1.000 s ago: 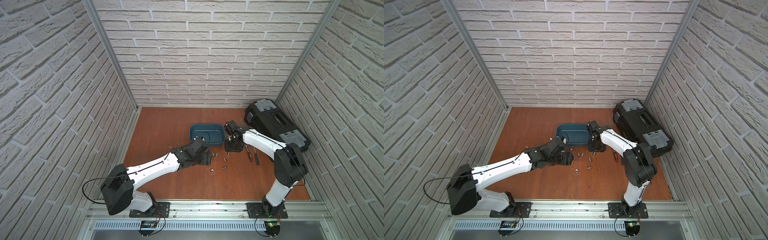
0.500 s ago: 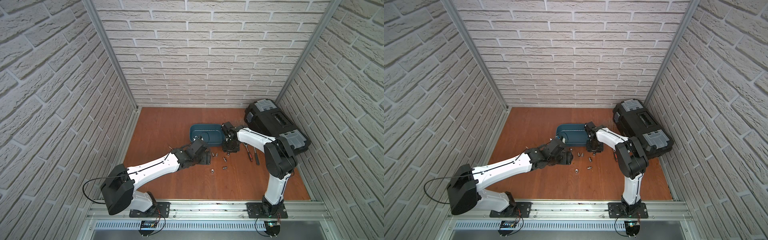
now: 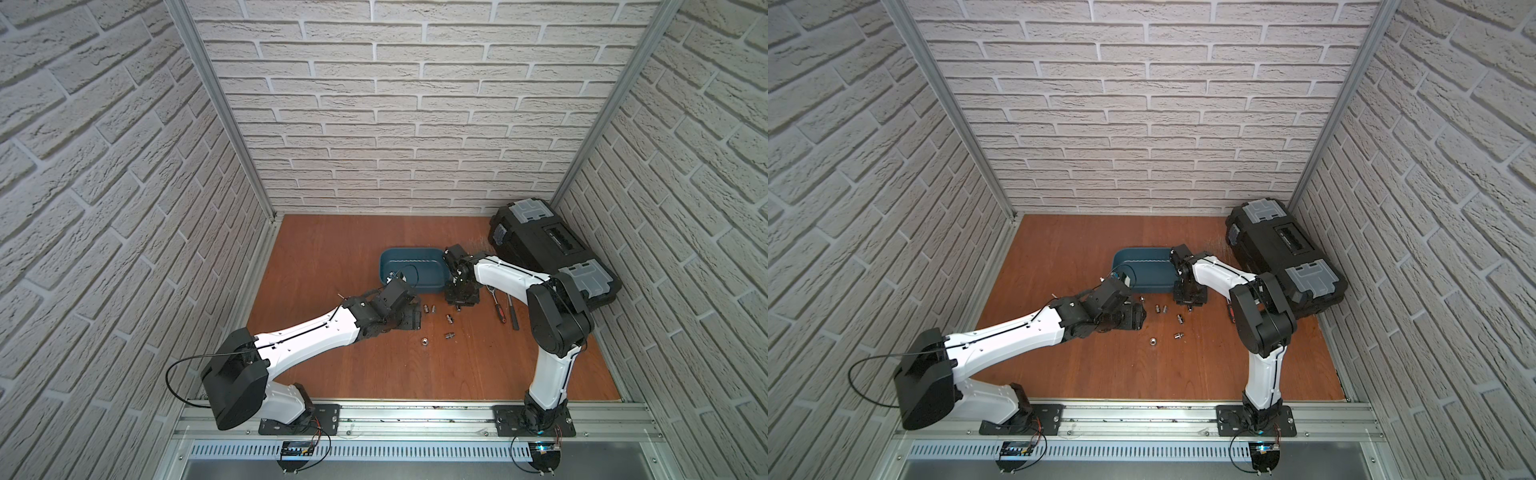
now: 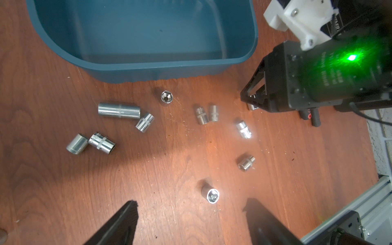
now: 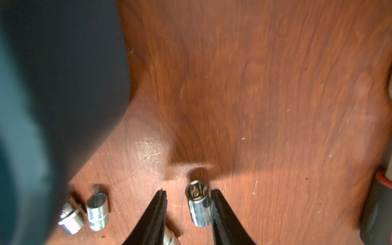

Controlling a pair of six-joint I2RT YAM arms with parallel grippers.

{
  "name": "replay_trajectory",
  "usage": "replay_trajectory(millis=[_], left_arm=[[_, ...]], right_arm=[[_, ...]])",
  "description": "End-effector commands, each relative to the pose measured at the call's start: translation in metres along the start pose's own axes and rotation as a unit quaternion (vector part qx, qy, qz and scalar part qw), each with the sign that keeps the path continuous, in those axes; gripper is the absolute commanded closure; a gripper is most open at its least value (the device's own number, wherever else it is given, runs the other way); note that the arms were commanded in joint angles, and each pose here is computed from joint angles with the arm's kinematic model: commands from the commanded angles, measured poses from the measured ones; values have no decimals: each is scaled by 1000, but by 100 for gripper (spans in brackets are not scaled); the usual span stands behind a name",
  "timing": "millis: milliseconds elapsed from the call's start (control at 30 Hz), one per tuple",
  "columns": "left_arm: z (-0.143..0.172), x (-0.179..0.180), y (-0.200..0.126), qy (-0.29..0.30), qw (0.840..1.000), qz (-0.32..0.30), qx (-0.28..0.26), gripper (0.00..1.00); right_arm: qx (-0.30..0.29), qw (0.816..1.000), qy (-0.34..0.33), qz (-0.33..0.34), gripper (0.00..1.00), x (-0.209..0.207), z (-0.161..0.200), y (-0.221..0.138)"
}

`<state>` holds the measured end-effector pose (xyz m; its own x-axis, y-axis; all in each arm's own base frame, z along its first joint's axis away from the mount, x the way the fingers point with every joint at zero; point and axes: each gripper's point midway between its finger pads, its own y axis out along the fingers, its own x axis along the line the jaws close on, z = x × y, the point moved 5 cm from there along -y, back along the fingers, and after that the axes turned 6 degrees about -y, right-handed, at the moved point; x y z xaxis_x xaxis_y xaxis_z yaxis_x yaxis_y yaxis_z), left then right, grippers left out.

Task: Put the socket on the desktop into the storage box
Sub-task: Pick up the socket head from the center of the board.

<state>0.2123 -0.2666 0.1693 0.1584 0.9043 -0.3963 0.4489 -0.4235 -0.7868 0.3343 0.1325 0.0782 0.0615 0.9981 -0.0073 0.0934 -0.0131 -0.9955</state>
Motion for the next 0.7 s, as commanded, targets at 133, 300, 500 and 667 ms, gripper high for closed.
replay_trajectory(millis=[133,300,500,667], left_arm=[[2,0,2,-2,1000,0,-8,16],[2,-1,2,-2,1000,1,-9,16],[3,-1,1,-3,1000,1,-10,16],[2,0,0,-3,1000,0,-12,16]], right_arm=[[8,1000,2,11,62,-5,6,7],[10,1000,1,12,64,-6,7,10],[12,1000,-1,12,74,-6,8,11],[13,1000,-4,13,78,-7,9,10]])
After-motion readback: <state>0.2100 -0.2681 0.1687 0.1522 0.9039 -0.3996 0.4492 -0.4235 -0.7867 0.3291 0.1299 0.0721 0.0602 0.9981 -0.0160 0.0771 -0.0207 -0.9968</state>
